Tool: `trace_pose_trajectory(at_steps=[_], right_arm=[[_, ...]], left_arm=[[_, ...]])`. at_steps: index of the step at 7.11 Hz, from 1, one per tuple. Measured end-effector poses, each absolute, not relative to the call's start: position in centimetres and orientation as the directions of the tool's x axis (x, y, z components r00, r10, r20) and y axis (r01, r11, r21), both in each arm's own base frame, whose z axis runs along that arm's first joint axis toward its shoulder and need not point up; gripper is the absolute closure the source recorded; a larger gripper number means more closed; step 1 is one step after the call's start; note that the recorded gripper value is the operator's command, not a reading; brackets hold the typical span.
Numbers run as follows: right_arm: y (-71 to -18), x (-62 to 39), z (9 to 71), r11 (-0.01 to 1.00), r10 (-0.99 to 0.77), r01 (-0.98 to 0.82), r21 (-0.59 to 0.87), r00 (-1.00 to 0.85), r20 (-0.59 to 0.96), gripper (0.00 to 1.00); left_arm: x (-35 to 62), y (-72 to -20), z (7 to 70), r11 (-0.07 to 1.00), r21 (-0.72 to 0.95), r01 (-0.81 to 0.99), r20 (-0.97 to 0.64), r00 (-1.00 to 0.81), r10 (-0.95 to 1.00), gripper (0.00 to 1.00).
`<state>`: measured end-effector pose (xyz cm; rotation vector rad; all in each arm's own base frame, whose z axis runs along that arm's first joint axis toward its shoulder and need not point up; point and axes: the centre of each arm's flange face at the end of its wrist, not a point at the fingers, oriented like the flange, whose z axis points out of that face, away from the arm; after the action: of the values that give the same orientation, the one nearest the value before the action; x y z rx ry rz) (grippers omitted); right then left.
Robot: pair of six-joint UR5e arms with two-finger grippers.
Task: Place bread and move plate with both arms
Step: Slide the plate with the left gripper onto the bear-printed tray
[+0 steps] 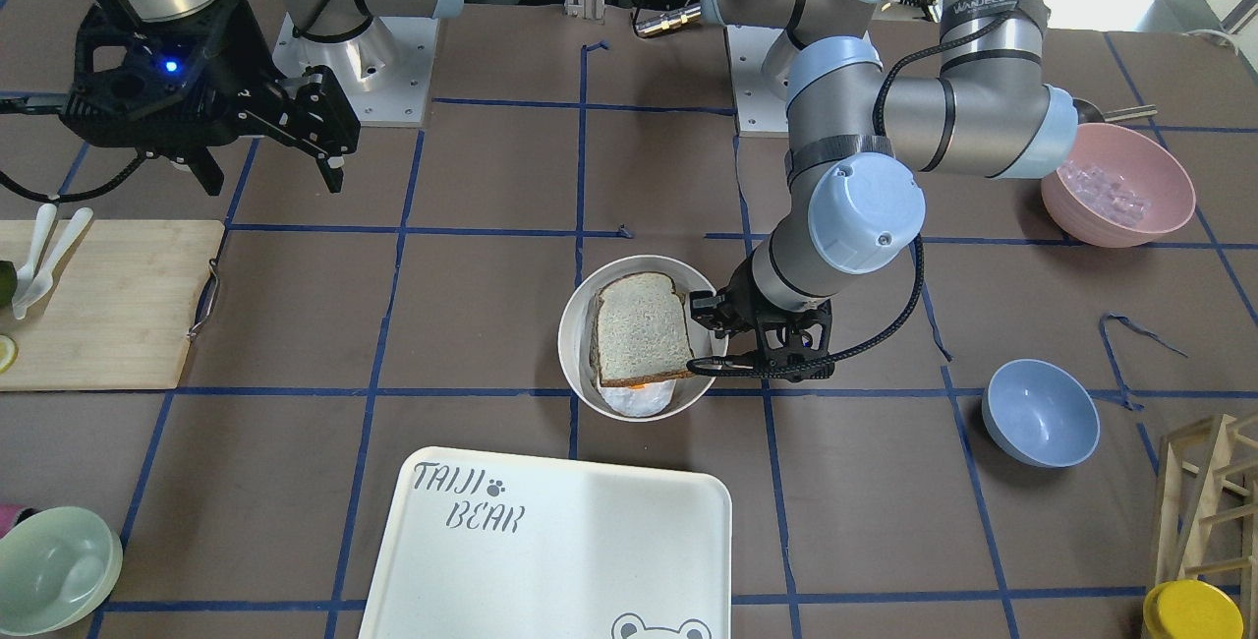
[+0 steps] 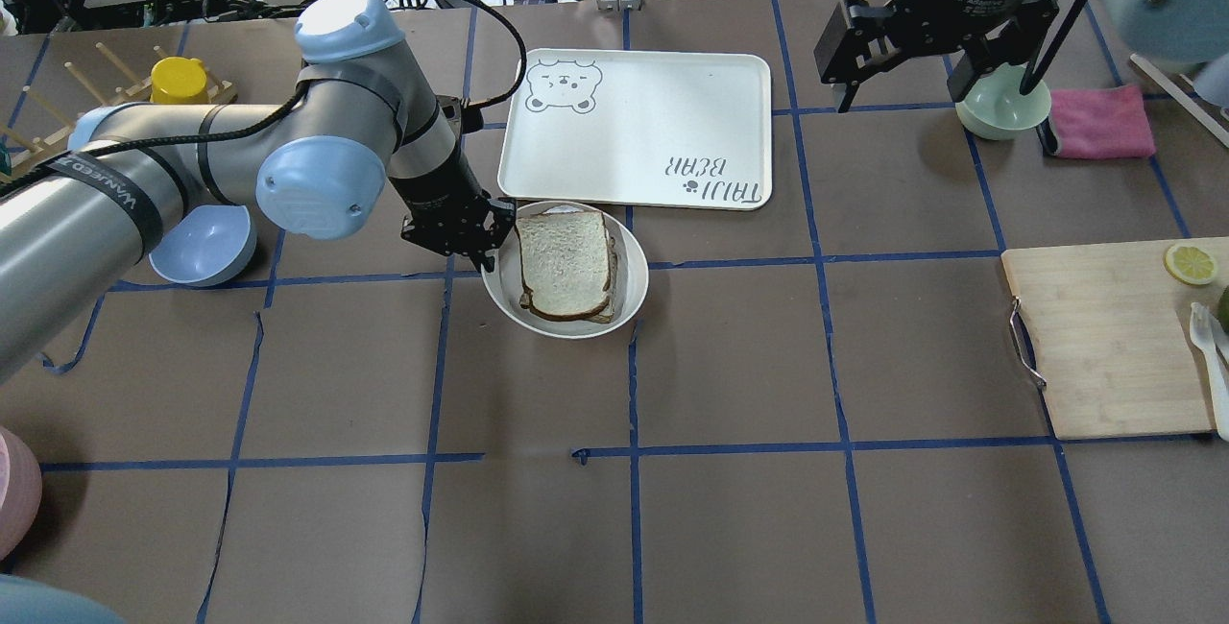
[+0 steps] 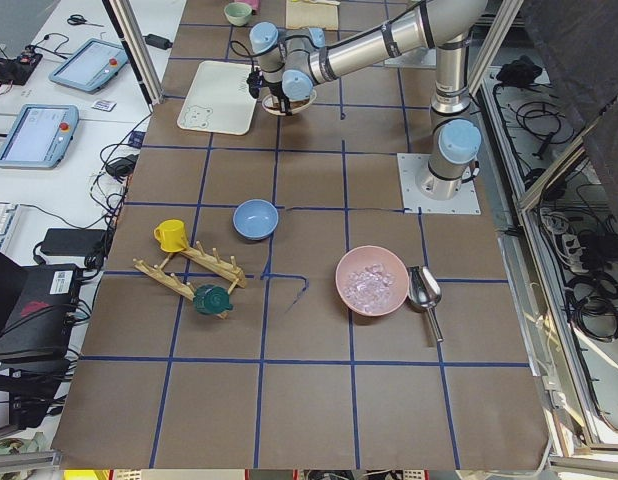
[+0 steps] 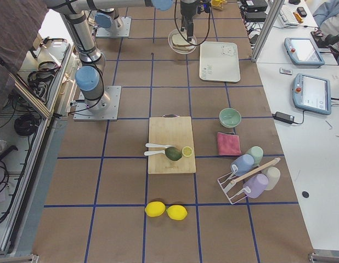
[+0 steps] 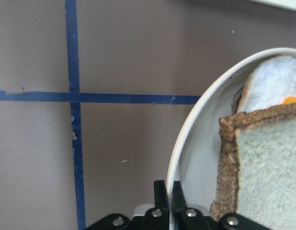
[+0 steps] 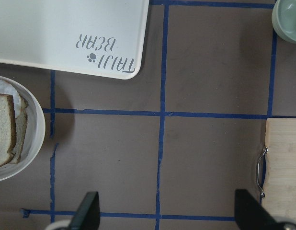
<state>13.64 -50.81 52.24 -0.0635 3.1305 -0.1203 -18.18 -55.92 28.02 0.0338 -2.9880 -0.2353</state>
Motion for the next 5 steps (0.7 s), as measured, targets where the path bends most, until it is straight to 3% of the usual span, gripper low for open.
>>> trace_pose_trajectory(at_steps=[5], right_arm=[[-50.5, 14.0, 52.7, 0.995, -0.036, -0.035, -0.089, -0.999, -0.014, 0.00]], left_arm=[[-19.1, -69.6, 28.1, 0.990, -0.006, 0.139, 0.216, -0.967, 0.137, 1.00]])
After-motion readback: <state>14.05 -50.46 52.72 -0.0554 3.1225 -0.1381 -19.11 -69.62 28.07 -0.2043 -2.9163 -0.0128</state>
